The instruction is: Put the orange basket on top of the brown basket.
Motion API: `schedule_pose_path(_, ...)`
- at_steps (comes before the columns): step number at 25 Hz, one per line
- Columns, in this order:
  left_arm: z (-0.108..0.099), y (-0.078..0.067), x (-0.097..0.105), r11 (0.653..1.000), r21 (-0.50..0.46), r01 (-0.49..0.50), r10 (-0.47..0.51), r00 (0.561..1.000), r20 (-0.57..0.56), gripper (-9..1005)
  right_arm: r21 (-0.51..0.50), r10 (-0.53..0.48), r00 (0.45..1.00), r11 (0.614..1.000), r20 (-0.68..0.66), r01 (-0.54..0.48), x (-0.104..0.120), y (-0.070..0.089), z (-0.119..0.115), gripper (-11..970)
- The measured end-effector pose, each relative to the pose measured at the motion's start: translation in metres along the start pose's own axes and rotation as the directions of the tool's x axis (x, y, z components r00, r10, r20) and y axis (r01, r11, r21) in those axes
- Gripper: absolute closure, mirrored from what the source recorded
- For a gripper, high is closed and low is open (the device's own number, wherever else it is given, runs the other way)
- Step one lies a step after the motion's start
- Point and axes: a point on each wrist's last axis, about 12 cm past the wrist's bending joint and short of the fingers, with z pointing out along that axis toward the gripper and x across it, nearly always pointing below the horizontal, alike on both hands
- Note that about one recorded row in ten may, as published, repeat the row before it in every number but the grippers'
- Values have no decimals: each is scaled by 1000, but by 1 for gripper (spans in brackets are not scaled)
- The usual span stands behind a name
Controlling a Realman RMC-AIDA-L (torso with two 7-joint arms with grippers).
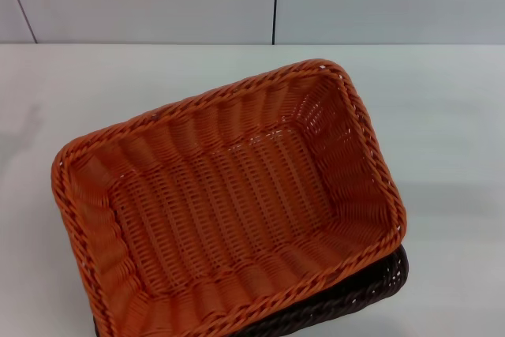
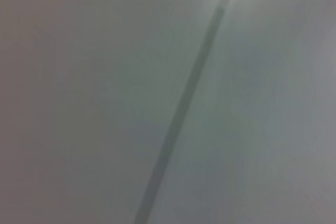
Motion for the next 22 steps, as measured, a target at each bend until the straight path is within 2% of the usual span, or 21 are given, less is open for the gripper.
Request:
schedule_pose_path(1, 0, 0, 0, 1000, 0, 0, 0, 1000, 0, 195, 19, -18, 1000, 1000, 5, 18, 1, 1, 1, 241)
schedule_pose_path(3, -15, 13, -4, 995, -95, -10, 12, 1000, 21, 195, 72, -40, 999, 997, 11, 39, 4, 3, 3, 241)
schedule_pose_path(8, -30, 23, -7, 984, -176, -4, 10, 999, 32, 196, 105, -39, 999, 994, 0, 39, 7, 3, 5, 241)
schedule_pose_path(22, -35, 26, -3, 977, -211, 13, -12, 1000, 7, 196, 112, 12, 999, 994, -50, -6, 17, 14, 9, 240)
